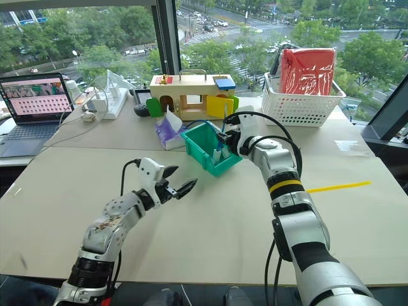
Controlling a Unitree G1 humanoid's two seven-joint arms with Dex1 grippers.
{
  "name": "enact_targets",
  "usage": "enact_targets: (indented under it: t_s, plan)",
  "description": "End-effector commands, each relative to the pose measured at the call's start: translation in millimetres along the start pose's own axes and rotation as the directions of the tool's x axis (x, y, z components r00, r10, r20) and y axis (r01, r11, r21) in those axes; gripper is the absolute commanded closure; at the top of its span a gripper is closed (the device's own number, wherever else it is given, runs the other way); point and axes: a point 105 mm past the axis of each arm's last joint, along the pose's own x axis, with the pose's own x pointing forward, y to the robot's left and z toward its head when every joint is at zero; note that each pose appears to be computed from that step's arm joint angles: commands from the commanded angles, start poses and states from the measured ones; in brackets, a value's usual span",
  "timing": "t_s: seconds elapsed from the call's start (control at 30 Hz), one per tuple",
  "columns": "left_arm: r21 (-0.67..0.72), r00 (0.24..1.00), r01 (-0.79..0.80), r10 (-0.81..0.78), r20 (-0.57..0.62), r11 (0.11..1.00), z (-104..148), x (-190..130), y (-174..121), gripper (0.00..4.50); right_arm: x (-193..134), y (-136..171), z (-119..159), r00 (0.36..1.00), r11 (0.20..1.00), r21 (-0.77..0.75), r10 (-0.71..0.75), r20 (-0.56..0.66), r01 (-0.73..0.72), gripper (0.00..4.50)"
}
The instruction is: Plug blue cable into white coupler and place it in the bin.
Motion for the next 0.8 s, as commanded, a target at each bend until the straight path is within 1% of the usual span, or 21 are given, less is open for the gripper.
enact_targets:
  t_s: [0.03, 0.07, 0.1, 0.13, 0.23, 0.33, 0.37, 0.4, 0.47, 0.5, 0.57, 0.6, 0.67, 0.73, 0.8]
  plan:
    - [0.028, 0.997, -0.013, 0.011, 0.081, 1.0, 20.6, -1.6, 1.3, 0.0, -11.9, -6.4, 52.2, 0.987, 0.999, -0.045, 0.007, 0.162, 0.0, 1.1]
    - [0.024, 0.996, -0.016, 0.014, 0.085, 1.0, 21.2, -1.5, 2.4, 0.0, -17.1, -8.7, 57.8, 0.984, 0.999, -0.046, 0.008, 0.179, 0.0, 0.85]
    - [0.025, 0.996, -0.018, 0.015, 0.087, 1.0, 21.9, -1.2, 3.2, 0.0, -23.5, -10.4, 62.8, 0.981, 0.999, -0.042, 0.015, 0.194, -0.007, 0.52]
    - [0.025, 0.996, -0.017, 0.015, 0.088, 1.0, 22.4, -1.0, 3.9, 0.0, -31.9, -10.7, 67.6, 0.976, 0.999, -0.044, 0.032, 0.214, -0.023, 0.08]
    - [0.044, 0.995, -0.021, 0.017, 0.097, 0.999, 26.5, 0.5, 8.6, 0.0, -67.2, -16.6, 71.3, 0.966, 0.996, -0.081, 0.055, 0.252, -0.035, 0.03]
    - [0.063, 0.995, -0.037, 0.03, 0.1, 0.997, 30.9, 0.9, 18.8, 0.0, -109.3, -27.3, 59.8, 0.963, 0.992, -0.126, 0.019, 0.27, 0.016, 0.03]
    - [0.067, 0.995, -0.037, 0.031, 0.1, 0.997, 31.5, 0.4, 21.3, 0.0, -118.5, -28.1, 56.4, 0.962, 0.991, -0.134, 0.009, 0.272, 0.029, 0.03]
    - [0.079, 0.995, -0.034, 0.027, 0.096, 0.996, 31.5, 0.2, 23.5, 0.0, -128.6, -29.9, 50.3, 0.963, 0.99, -0.137, -0.005, 0.271, 0.044, 0.03]
    - [0.102, 0.996, -0.033, 0.024, 0.088, 0.994, 32.0, -0.9, 28.7, 0.0, -148.0, -31.8, 29.0, 0.972, 0.981, -0.178, -0.038, 0.23, 0.081, 0.03]
    - [0.104, 0.994, -0.046, 0.035, 0.102, 0.994, 35.0, -1.8, 33.2, 0.0, -161.0, -30.1, 8.6, 0.976, 0.978, -0.183, -0.062, 0.21, 0.102, 0.03]
    - [0.083, 0.987, -0.077, 0.064, 0.147, 0.994, 43.1, -4.2, 40.7, 0.0, -179.2, -25.1, -19.4, 0.975, 0.975, -0.174, -0.106, 0.193, 0.14, 0.03]
    - [0.08, 0.983, -0.092, 0.077, 0.167, 0.993, 46.4, -5.8, 43.8, 0.0, -186.1, -22.5, -33.0, 0.977, 0.968, -0.194, -0.126, 0.174, 0.16, 0.03]
    - [0.098, 0.981, -0.105, 0.087, 0.173, 0.99, 45.6, -8.6, 47.2, 0.0, -193.4, -19.1, -50.3, 0.976, 0.955, -0.23, -0.155, 0.153, 0.188, 0.03]
    - [0.127, 0.989, -0.08, 0.063, 0.132, 0.989, 35.4, -10.0, 46.1, 0.0, -198.8, -24.3, -63.7, 0.965, 0.956, -0.173, -0.209, 0.161, 0.236, 0.03]
    - [0.134, 0.995, -0.031, 0.018, 0.096, 0.99, 27.6, -10.0, 41.2, 0.0, -200.9, -28.2, -71.6, 0.956, 0.952, -0.148, -0.242, 0.165, 0.267, 0.03]
